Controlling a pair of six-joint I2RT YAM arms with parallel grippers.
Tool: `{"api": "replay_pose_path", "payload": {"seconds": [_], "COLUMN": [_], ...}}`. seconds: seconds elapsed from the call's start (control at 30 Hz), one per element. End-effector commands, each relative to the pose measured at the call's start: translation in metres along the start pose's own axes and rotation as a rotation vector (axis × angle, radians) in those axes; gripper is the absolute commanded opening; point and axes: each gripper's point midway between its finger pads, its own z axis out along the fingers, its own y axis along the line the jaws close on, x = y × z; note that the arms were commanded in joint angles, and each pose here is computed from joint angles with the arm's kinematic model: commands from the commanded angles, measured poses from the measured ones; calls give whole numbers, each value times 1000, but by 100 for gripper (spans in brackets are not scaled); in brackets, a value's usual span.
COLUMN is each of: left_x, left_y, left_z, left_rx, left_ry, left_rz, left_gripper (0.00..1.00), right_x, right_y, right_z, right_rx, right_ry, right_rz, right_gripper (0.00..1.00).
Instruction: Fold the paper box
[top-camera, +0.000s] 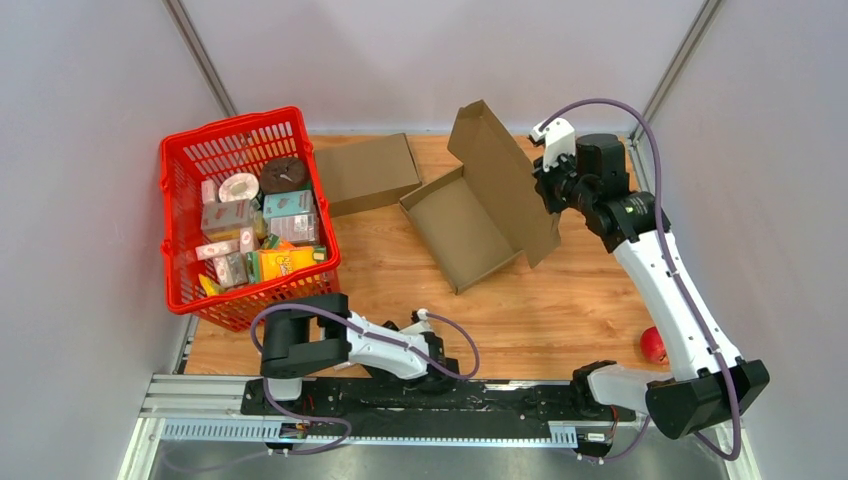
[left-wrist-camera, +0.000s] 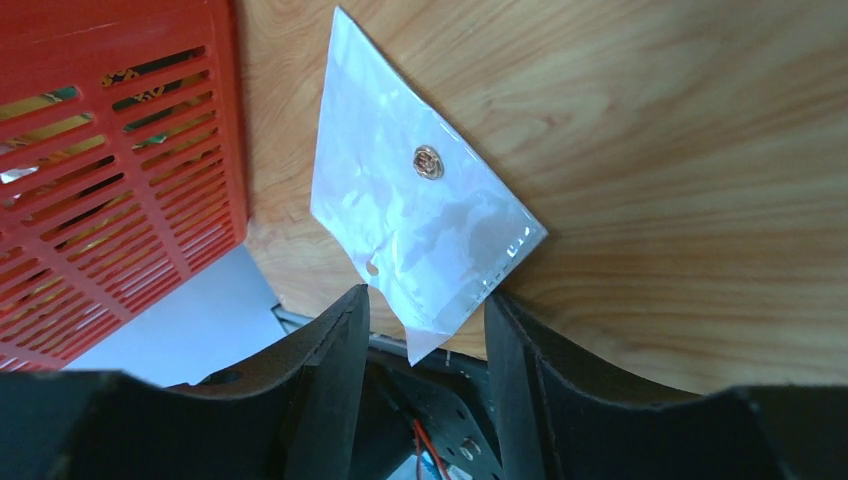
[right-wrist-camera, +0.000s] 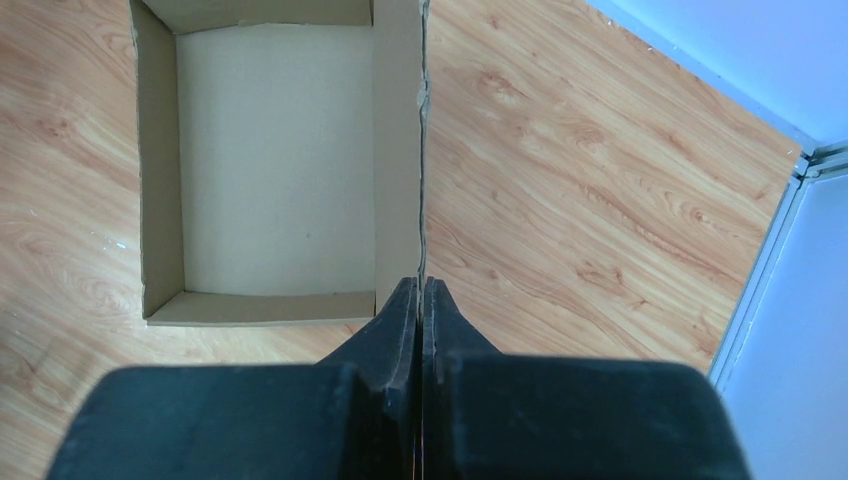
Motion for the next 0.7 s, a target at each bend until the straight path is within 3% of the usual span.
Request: {"api": "replay_pose_path", "payload": {"seconds": [0.0, 0.1, 0.13, 0.33, 0.53, 0.67], "left_x": [-1, -2, -3, -24, -52, -77], "left_y": [-14, -18, -18, -4, 19, 37], "left_z": [14, 22, 24, 19, -21, -73], "left_rx": [31, 58, 60, 26, 43, 161], "left_ry": [40, 44, 44, -36, -162, -272], "left_rz": [-31, -64, -75, -127, -124, -189], "left_gripper": [53, 36, 25, 2, 0, 0], "right_x": [-24, -23, -23, -20, -17, -13], "right_y": [-1, 2, 2, 7, 8, 10], "right_z": [-10, -10, -10, -6, 2, 6], "right_rx": [11, -1, -2, -16, -25, -32], "right_ry": [-107, -105, -107, -97, -68, -52], "right_rz": [-7, -5, -2, -3, 5, 12], "right_gripper": [0, 0, 0, 0, 0, 0]}}
